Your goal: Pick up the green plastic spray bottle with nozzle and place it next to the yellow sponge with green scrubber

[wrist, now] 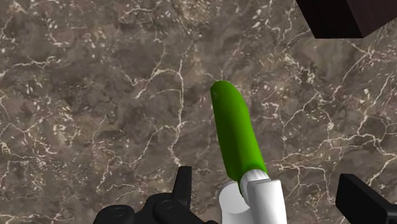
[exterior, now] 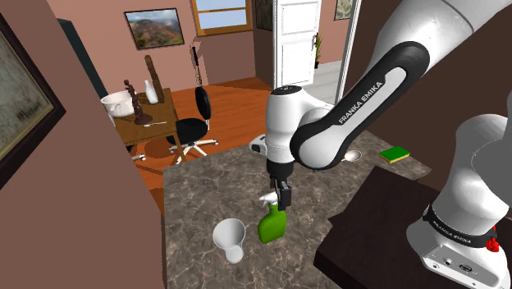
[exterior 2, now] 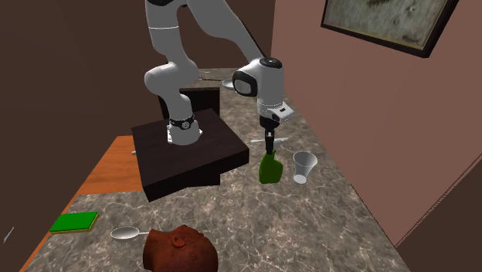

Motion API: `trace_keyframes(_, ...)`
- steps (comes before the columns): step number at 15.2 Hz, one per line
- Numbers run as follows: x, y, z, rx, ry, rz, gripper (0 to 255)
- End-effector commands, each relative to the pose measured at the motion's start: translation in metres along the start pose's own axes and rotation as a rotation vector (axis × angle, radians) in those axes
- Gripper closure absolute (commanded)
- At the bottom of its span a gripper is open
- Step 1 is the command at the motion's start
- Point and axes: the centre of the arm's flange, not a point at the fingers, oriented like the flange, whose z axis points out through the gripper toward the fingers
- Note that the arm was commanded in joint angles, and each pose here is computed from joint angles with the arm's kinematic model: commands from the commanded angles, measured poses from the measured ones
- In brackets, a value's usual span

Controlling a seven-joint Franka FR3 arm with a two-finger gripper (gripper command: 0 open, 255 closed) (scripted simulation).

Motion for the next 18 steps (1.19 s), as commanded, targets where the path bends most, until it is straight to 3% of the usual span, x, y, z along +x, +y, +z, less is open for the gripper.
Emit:
trace_keyframes(1,0.0,0.0,0.0,0.0,0.0,0.0,255)
trace_keyframes(10,0.0,0.0,0.0,0.0,0.0,0.0,255)
trace_keyframes(18,0.003,-0.002,-0.042,0.0,0.0,0.0,255)
